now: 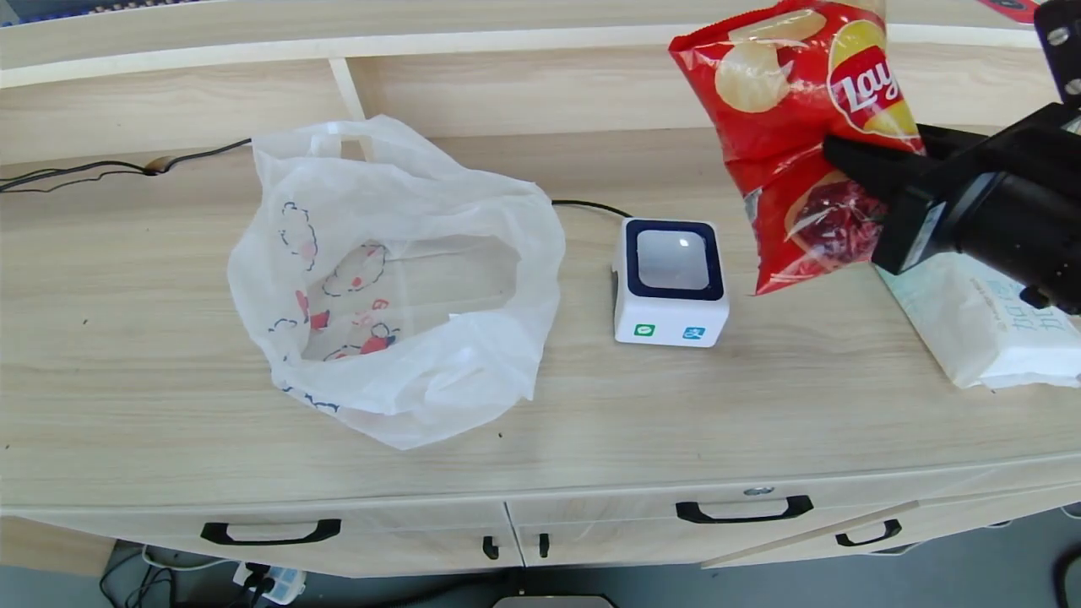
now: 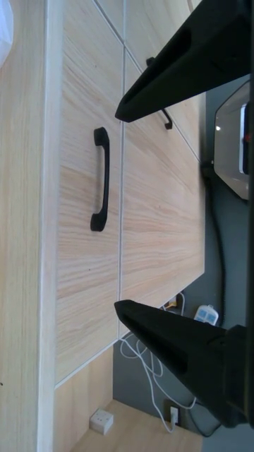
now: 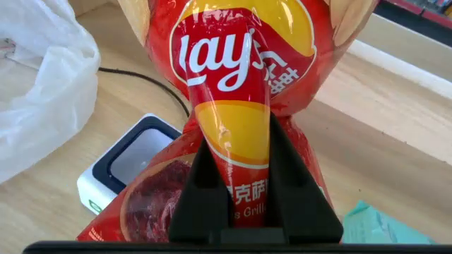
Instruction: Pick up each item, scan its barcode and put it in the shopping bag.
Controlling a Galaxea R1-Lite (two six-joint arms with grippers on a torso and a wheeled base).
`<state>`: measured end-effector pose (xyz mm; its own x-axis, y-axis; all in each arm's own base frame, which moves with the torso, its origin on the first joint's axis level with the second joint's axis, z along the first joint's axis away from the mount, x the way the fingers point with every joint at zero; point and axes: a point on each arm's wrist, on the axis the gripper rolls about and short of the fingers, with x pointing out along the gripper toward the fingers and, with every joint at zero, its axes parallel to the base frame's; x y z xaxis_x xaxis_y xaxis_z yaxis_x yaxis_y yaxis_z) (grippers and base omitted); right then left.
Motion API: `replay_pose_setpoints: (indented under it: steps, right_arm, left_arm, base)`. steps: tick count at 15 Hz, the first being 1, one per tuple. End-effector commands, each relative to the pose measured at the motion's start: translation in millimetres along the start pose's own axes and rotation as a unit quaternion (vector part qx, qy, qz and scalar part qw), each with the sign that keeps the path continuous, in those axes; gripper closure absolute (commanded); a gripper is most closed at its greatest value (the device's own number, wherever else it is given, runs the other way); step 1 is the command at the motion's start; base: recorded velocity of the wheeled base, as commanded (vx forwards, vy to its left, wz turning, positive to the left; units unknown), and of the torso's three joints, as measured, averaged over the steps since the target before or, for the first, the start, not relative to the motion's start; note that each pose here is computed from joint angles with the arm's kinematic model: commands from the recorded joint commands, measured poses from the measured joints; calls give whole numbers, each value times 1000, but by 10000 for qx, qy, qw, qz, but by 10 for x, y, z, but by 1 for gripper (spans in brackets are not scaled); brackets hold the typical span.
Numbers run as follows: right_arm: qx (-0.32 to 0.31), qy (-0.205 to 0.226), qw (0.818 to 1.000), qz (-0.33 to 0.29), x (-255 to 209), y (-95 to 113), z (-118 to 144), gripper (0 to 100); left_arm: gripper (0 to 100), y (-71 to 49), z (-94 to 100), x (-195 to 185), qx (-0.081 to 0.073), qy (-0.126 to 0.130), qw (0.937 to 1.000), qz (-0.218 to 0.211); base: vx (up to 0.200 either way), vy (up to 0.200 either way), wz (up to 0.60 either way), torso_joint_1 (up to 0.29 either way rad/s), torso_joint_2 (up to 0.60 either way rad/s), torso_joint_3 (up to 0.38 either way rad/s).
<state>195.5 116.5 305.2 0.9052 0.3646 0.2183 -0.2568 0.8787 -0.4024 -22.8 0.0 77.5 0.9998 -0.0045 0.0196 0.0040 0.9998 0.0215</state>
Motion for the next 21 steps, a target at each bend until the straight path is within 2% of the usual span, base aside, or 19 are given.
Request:
replay_pose_setpoints:
  steps: [1, 4, 13, 17, 21]
  right_arm:
    - [-304, 97, 9994, 101, 299, 155, -169, 100]
    - [-319, 200, 9991, 199, 348, 239, -273, 100]
    - [-334, 290, 9986, 290, 323, 282, -330, 100]
    - [-261, 111, 9994, 176, 267, 213, -226, 100]
    - [-245, 34, 9996, 144, 8, 141, -181, 100]
  left_arm:
    - [0, 0, 1, 1, 0, 6, 10000, 7]
    - [0, 0, 1, 1, 0, 6, 10000, -1]
    - [0, 0, 1, 1, 0, 6, 10000, 7]
    - [0, 0, 1, 1, 0, 6, 10000, 7]
    - [0, 0, 1, 1, -8, 6, 10000, 7]
  base:
    - [0, 0, 0, 0, 0, 0]
    - [0, 0, 0, 0, 0, 0]
    - [0, 0, 0, 0, 0, 0]
    - [0, 0, 0, 0, 0, 0]
    - [0, 0, 0, 0, 0, 0]
